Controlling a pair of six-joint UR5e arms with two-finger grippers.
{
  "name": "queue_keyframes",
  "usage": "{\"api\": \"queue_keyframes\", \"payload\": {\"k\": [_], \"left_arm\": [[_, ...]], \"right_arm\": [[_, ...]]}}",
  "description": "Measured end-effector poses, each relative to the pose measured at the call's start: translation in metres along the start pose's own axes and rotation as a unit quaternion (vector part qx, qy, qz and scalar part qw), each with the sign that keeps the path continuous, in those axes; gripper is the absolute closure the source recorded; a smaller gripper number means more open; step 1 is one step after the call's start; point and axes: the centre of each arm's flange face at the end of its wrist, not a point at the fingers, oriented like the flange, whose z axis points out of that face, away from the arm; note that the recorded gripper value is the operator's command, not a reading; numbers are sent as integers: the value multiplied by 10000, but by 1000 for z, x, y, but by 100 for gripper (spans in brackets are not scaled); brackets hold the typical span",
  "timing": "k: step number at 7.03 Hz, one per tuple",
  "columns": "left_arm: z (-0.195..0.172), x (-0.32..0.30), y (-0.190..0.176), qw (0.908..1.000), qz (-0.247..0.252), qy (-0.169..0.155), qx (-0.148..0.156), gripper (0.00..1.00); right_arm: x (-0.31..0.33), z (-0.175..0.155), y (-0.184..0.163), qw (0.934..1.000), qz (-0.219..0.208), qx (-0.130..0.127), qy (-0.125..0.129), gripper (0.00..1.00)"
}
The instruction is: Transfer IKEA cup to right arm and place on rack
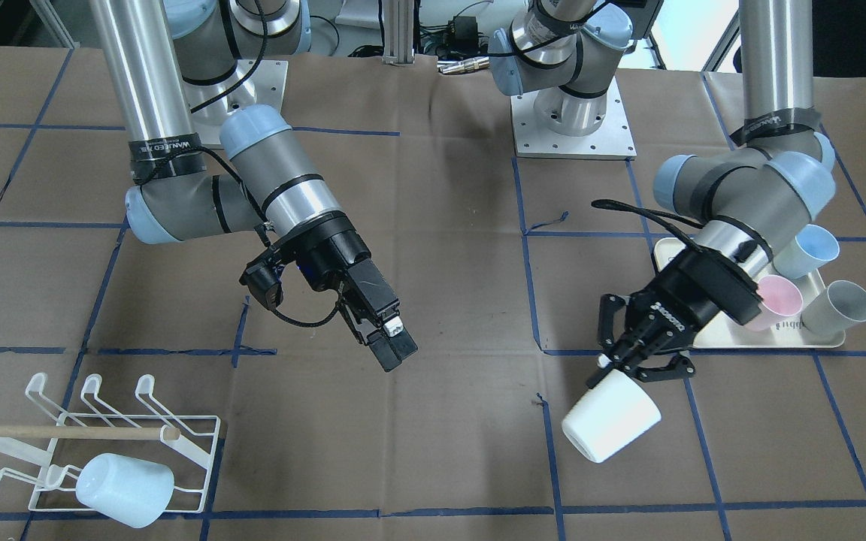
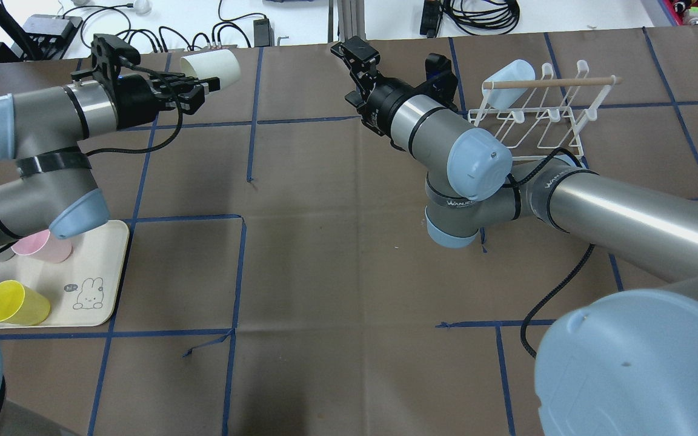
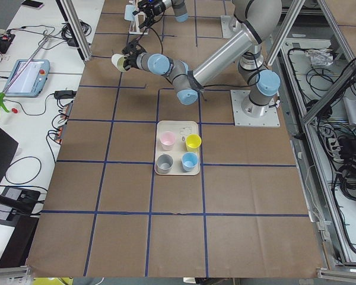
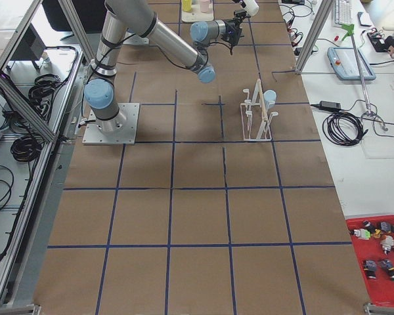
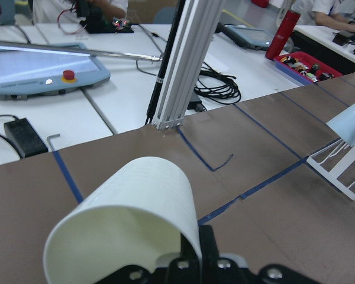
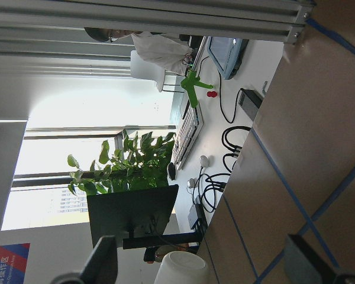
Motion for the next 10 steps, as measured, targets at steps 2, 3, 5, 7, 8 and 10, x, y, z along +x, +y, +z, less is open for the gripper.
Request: {"api": "queue_keyframes", "payload": {"k": [2,3,5,7,8,10], "left_arm": [[21,65,6,9985,367,358,209,100],[21,86,15,9978,446,410,259,100],[19,100,24,9975,465,428,319,100],[21,94,29,9980,373,403,310,100],[23,91,30,9981,352,402,303,100],[27,85,18,9986,154,373,343,100]], "right_arm": [[-2,-3,3,9991,411,-7,-71,0],[-2,-3,3,9985,534,-5,-97,1],[2,-2,-2,9979,612,191,-126,1],[7,-6,-4,9953,681,559,-396,1],[20,-4,3,9947,755,558,-409,1],[39,6,25,9955,835,373,-254,1]]}}
